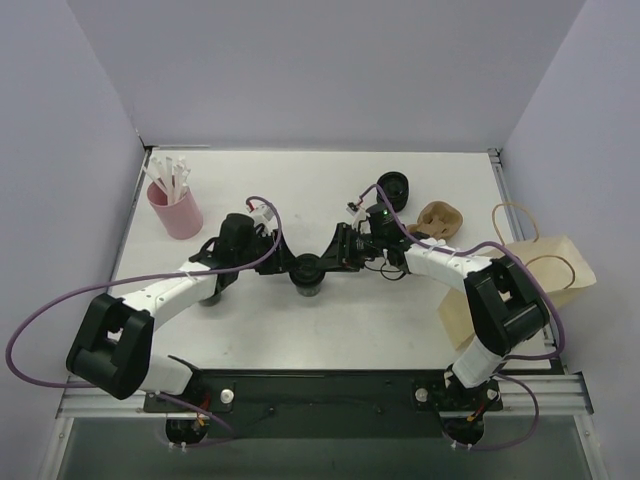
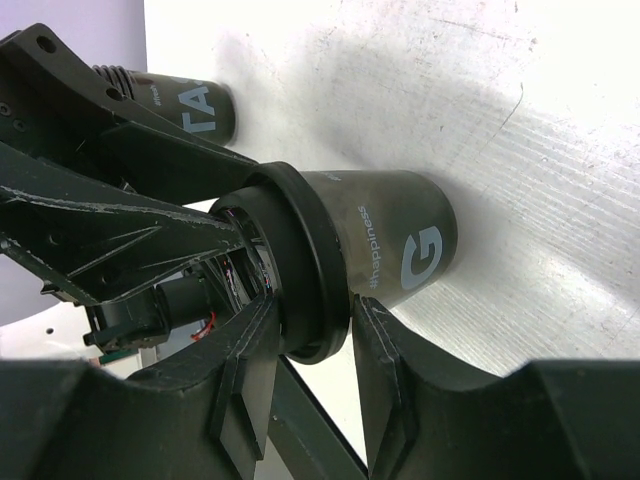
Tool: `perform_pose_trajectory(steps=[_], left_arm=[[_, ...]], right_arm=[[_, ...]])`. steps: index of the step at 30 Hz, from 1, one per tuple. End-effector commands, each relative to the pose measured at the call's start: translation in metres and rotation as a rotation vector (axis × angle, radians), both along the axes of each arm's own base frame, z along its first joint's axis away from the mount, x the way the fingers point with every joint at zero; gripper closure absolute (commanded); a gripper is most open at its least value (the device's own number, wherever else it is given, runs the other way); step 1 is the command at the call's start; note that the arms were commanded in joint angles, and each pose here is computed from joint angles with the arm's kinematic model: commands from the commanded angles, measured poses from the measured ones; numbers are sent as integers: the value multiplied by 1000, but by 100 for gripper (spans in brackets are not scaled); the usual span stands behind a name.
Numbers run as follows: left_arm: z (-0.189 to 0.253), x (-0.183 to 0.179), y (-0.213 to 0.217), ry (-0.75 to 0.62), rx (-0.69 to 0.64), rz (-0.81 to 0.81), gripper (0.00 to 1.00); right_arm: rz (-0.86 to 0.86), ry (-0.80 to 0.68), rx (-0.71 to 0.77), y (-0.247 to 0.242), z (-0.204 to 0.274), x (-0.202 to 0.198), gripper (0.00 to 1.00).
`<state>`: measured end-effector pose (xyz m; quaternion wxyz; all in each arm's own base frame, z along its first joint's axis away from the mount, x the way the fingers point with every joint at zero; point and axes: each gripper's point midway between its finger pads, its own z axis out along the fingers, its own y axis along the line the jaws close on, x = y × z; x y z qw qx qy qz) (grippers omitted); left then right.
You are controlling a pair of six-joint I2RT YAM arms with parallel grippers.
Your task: Pack the takeout coffee
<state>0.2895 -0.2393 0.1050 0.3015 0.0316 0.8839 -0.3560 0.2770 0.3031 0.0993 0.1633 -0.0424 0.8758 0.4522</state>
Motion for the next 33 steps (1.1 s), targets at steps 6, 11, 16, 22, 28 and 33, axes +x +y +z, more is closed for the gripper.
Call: perform_pose_trajectory(steps=[6,11,16,22,28,33], left_arm=[[-10,-8,-1,93,47,-42,48],[11,-3,-8,70,-14,-29,41],[15,-4,-9,80,-54,-3,36],[12,-13,-10,83,-117,9,35],[17,-14,-17,75,-182,-2,35],[18,-14,-19,75,-198,-5,35]], right_arm=[[-26,39,23,9,1,-3,67],[-68,34,50,12,7,0,67],[-104,37,49,14,10,3,68],[-137,35,41,12,11,5,69],[-150,32,47,13,14,4,69],[-156,29,63,15,20,3,69]])
